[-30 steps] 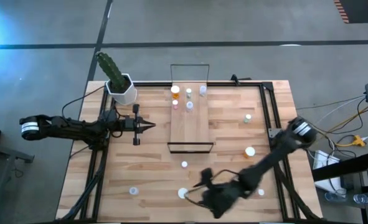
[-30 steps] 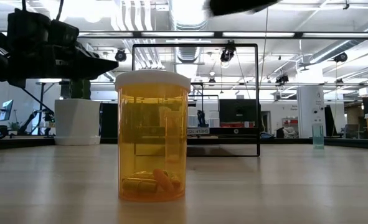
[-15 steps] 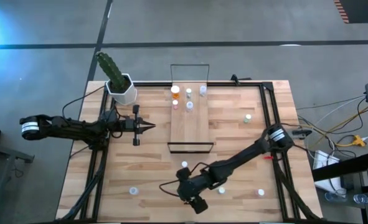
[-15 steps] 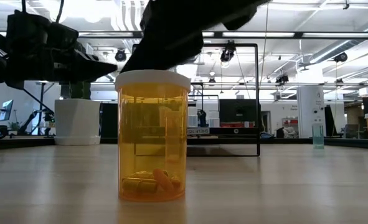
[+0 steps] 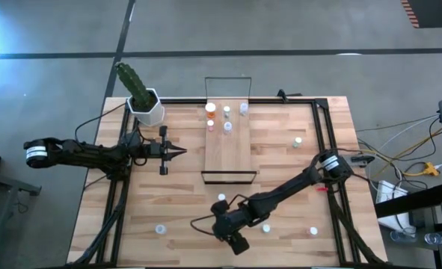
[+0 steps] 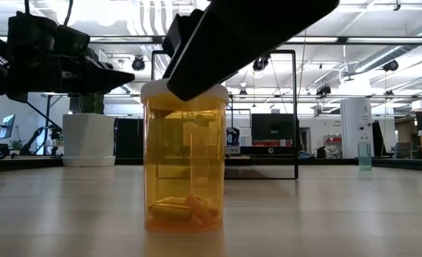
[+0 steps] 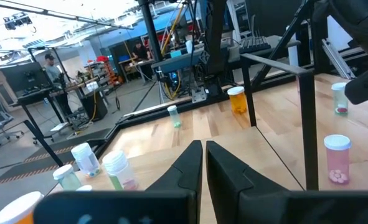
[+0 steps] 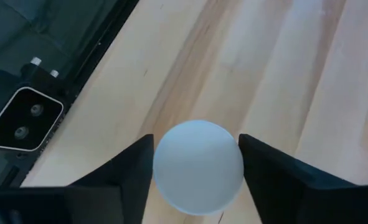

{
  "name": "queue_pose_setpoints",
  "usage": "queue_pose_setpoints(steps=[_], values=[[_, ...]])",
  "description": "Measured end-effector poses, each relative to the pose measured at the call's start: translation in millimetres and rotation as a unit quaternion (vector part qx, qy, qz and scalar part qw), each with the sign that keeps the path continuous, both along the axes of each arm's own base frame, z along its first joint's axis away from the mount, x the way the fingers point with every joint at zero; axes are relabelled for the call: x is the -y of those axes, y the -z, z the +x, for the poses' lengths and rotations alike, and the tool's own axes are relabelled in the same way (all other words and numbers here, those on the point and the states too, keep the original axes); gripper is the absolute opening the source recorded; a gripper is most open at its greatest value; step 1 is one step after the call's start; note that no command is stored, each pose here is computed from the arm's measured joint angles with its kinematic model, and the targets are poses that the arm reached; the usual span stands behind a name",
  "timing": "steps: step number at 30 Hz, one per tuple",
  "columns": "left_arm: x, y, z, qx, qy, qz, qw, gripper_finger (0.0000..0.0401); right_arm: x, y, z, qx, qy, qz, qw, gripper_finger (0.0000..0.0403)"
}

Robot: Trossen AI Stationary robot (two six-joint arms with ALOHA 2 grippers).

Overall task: Pick and place medicine bottles onto shelf by color
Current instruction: Put the bottom yellow transparent pill bottle on the shelf

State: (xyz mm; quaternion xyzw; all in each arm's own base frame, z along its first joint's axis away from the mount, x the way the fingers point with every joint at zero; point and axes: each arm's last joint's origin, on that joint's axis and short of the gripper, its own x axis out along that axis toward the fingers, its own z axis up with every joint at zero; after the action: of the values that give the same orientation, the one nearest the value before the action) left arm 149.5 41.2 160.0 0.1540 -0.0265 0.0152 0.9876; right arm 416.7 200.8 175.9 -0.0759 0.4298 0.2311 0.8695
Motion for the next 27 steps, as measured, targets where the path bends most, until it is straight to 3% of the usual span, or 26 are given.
queue_pose_setpoints(steps=[2,8,12,16,19,22,27], values=[[0,0,0,0.000,0.000,0.000,1.000,0.0004,0,0,0,-0.002,0.003,0.002,1.000,0.0193],[0,0,0,0.000,0.000,0.000,1.000,0.0004,1,-19,-6,-0.003,-0.002,0.003,1.000,0.0190],[0,0,0,0.000,0.000,0.000,1.000,0.0004,6,-74,-20,0.044,0.011,0.018,0.999,0.0207],[0,0,0,0.000,0.000,0.000,1.000,0.0004,24,-139,-48,0.104,0.071,-0.004,0.992,0.0205],[0,0,0,-0.001,0.000,0.000,1.000,0.0004,47,-186,-80,0.153,0.134,-0.044,0.978,0.0199],[0,1,0,-0.004,0.000,0.000,1.000,0.0004,78,-227,-114,0.208,0.215,-0.085,0.950,0.0199],[-1,3,2,-0.011,0.000,-0.002,1.000,0.0004,145,-250,-145,0.233,0.333,-0.104,0.908,0.0203]])
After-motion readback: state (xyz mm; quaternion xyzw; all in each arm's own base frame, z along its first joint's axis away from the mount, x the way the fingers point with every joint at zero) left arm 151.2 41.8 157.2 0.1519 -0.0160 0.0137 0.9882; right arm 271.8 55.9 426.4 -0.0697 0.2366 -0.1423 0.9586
